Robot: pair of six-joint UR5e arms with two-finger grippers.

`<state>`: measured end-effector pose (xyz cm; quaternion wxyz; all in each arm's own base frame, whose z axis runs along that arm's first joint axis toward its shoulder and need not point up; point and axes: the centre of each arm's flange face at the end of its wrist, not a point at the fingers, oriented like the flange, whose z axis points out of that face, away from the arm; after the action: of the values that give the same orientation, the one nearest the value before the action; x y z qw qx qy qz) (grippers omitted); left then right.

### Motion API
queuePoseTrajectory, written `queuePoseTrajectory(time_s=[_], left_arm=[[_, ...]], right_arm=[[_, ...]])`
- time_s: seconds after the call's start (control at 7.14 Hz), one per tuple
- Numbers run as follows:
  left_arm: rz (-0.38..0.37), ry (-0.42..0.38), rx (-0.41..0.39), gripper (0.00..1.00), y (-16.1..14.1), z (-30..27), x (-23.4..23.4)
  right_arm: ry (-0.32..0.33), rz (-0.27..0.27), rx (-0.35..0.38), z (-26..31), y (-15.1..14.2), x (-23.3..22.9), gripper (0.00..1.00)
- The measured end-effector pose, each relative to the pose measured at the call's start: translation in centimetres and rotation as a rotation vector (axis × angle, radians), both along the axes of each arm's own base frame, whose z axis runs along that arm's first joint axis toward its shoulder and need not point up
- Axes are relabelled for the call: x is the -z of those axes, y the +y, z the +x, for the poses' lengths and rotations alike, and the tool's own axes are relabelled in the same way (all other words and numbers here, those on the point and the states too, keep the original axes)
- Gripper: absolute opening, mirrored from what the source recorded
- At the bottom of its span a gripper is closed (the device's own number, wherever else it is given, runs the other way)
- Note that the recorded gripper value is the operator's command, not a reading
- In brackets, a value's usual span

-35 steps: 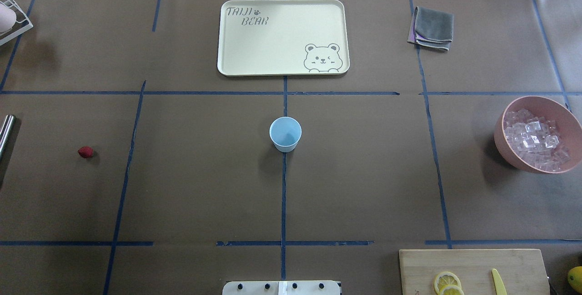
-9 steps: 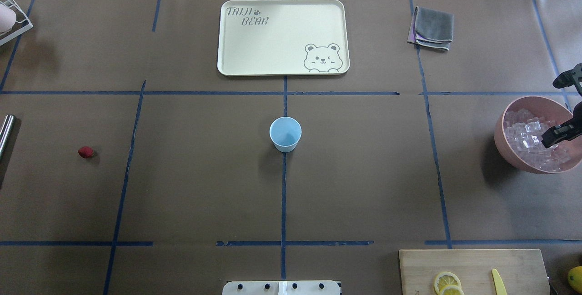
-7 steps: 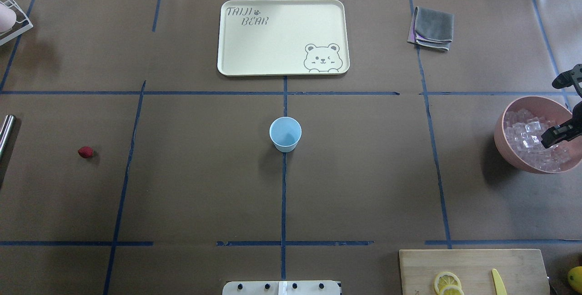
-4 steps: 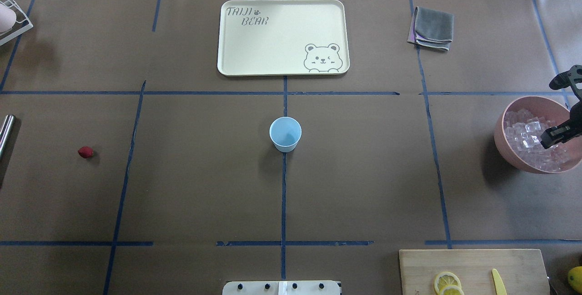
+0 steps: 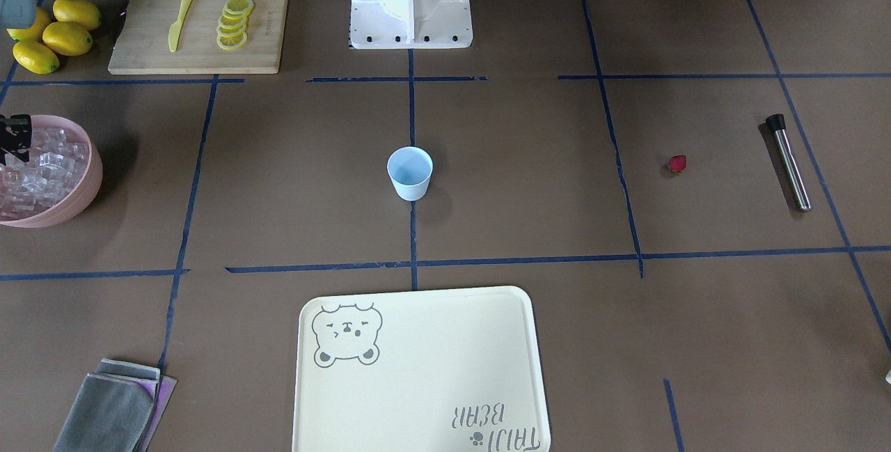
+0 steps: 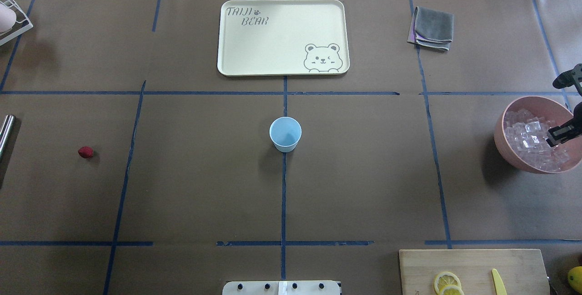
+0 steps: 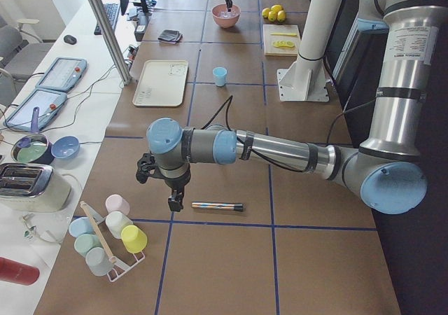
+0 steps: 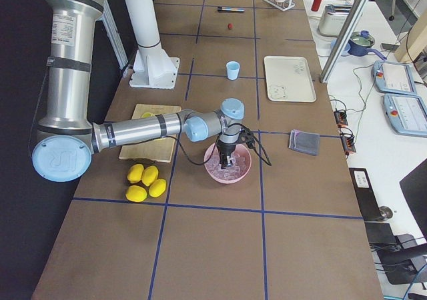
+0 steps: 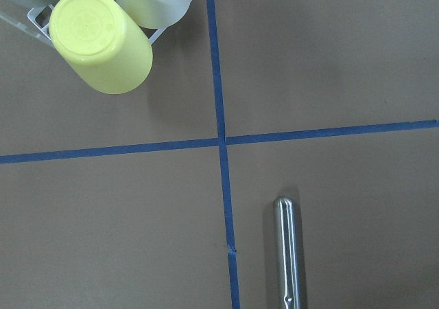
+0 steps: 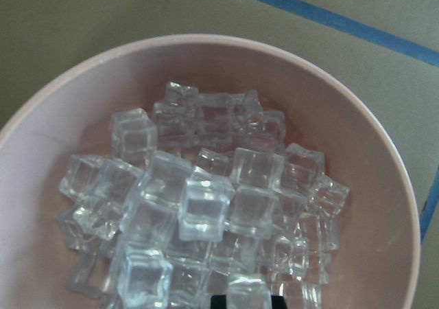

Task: Mash ice and strawberries in cup
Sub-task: 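Lift the ice cube and carry it over the light-blue cup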

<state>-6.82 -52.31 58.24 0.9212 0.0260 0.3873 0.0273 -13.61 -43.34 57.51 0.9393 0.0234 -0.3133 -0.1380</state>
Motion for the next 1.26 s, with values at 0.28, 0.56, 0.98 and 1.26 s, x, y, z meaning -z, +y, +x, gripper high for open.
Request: queuePoseTrajectory(time_s=[0.28, 0.56, 0.98, 1.26], left_arm=[[0.000, 0.000, 0.005, 1.00, 0.0, 0.1, 0.3], [-0.001, 0.000, 0.006, 1.00, 0.0, 0.1, 0.4], [0.000, 0.002, 0.006, 1.00, 0.0, 0.2, 0.4], [0.004, 0.000, 0.006, 1.00, 0.0, 0.2, 0.4]], right_arm=[[-0.017, 0.021, -0.086, 4.7, 0.9, 4.3, 0.00], [-0.051, 0.053, -0.127, 6.1, 0.1, 11.6, 0.00], [-0.160, 0.065, -0.096, 0.0, -4.4, 24.4, 0.00], [-0.191, 0.009, -0.104, -10.0, -4.5, 32.7, 0.00]])
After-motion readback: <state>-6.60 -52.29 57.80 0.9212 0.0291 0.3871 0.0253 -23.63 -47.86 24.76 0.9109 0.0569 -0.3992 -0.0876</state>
